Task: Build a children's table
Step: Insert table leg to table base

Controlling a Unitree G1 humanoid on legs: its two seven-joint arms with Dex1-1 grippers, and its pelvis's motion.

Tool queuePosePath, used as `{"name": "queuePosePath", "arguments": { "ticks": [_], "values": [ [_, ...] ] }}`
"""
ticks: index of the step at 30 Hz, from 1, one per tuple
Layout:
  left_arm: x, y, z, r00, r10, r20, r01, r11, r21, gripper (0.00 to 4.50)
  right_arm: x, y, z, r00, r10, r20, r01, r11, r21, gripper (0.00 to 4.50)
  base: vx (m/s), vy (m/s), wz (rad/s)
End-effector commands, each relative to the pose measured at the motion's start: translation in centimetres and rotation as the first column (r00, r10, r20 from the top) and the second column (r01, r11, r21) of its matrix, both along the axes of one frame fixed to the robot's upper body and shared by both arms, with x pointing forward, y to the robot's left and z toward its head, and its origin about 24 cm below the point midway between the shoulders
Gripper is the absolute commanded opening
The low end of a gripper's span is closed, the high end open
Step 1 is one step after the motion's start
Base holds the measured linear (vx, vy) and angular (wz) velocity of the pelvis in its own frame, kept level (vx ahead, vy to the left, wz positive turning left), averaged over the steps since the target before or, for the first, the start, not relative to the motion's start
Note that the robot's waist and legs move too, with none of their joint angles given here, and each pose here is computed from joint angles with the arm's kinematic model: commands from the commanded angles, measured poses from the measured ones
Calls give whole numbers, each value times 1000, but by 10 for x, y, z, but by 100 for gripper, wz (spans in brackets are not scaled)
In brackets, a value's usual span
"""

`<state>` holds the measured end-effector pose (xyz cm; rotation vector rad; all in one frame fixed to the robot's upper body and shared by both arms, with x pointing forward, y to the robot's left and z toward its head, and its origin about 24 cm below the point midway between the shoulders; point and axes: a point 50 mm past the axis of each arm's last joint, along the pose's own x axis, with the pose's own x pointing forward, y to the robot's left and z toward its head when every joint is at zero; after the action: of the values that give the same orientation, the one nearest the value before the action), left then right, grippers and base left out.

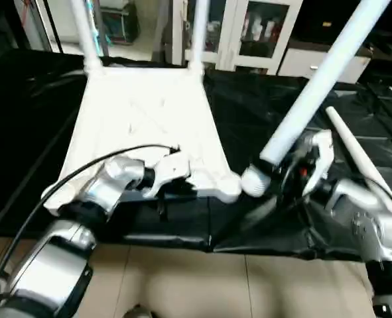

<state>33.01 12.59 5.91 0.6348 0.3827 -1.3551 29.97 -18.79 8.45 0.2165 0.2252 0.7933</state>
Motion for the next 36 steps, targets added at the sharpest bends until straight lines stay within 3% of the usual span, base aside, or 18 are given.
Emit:
{"name": "queuePosePath", "arguments": {
  "ticks": [1,3,7,16,36],
  "values": [
    [-19,-4,-22,995,-36,-90,41,998,53,0,-3,2,3,999,38,13,-38,999,-20,186,0,0,0],
    [-27,-7,-22,995,-43,-94,48,998,47,0,-3,4,-2,999,47,6,-47,998,-33,186,0,0,0],
    [-30,-10,-19,996,-43,-84,46,998,38,0,-1,12,-3,997,79,-1,-79,997,-6,186,0,0,0],
    [-32,-11,-14,998,-14,-57,18,997,72,0,1,29,-10,983,183,-5,-182,980,-83,186,0,0,0],
    [-31,-9,-11,998,-1,-55,7,994,106,0,6,31,-18,956,292,-31,-291,927,-236,186,0,0,0]
  ]
}}
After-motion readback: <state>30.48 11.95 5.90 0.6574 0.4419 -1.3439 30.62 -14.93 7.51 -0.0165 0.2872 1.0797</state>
